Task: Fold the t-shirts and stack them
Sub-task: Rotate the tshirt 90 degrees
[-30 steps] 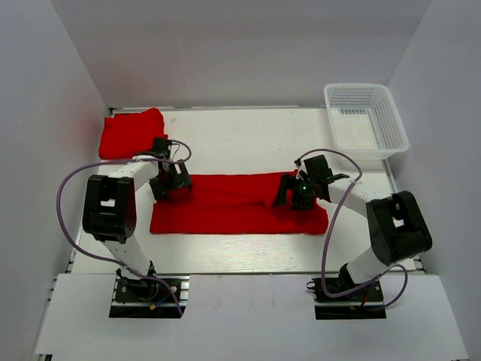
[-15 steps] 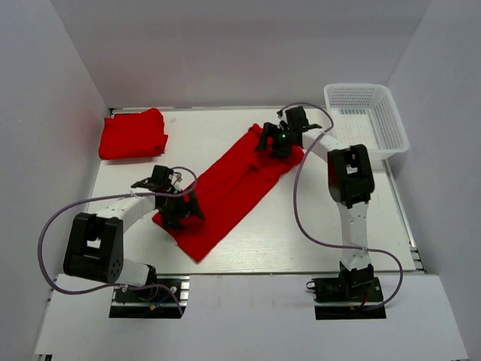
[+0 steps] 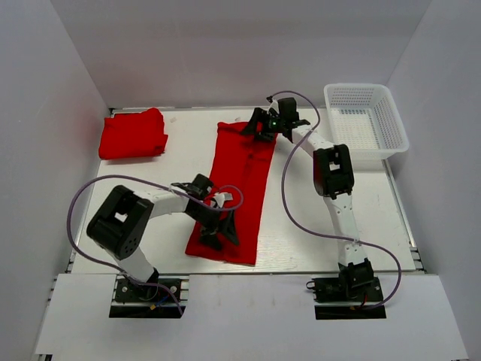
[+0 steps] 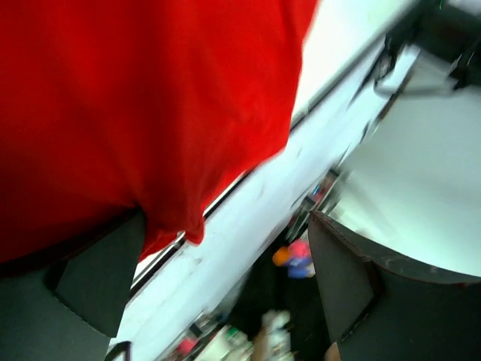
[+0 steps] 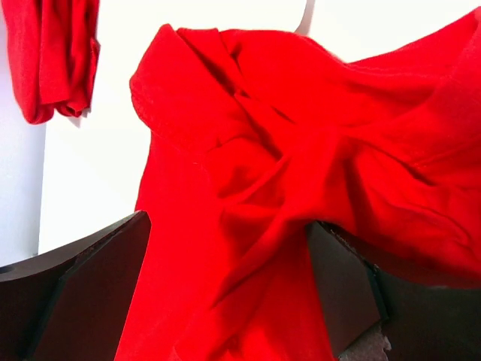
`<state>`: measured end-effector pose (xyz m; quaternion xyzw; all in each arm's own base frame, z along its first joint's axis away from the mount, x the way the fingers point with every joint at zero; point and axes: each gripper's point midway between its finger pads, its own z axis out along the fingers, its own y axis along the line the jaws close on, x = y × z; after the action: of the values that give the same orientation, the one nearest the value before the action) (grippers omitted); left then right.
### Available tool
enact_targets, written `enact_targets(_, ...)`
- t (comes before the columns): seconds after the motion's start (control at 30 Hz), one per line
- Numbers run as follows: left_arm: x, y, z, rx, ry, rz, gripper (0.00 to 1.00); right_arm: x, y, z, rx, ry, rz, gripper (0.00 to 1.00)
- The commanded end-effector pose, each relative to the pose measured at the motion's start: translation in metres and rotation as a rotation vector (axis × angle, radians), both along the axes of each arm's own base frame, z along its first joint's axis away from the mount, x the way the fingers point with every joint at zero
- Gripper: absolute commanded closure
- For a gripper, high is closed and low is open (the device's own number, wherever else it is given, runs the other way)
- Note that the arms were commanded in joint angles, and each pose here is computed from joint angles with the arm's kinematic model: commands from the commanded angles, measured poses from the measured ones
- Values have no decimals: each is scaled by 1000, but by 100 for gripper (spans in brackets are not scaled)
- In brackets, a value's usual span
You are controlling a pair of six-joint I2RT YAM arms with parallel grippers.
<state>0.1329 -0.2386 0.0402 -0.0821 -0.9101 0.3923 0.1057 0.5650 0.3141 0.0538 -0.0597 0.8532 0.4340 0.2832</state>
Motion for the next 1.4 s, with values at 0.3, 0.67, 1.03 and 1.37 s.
enact_targets(0.3,26,-78,86,-247,-348,-372,0,-8,-38,63,-252,-194,50,10)
enact_targets(0.67,150,15,144,400,-725,218,0,-69,-86,95,-595,-142,-40,10)
enact_targets(1.03,216,152,104,663,-654,687,0,-56,-19,58,-656,-124,-189,10)
enact_targets(1.37,175,187,65,669,-501,747,0,-69,-12,-43,-789,1,-203,10)
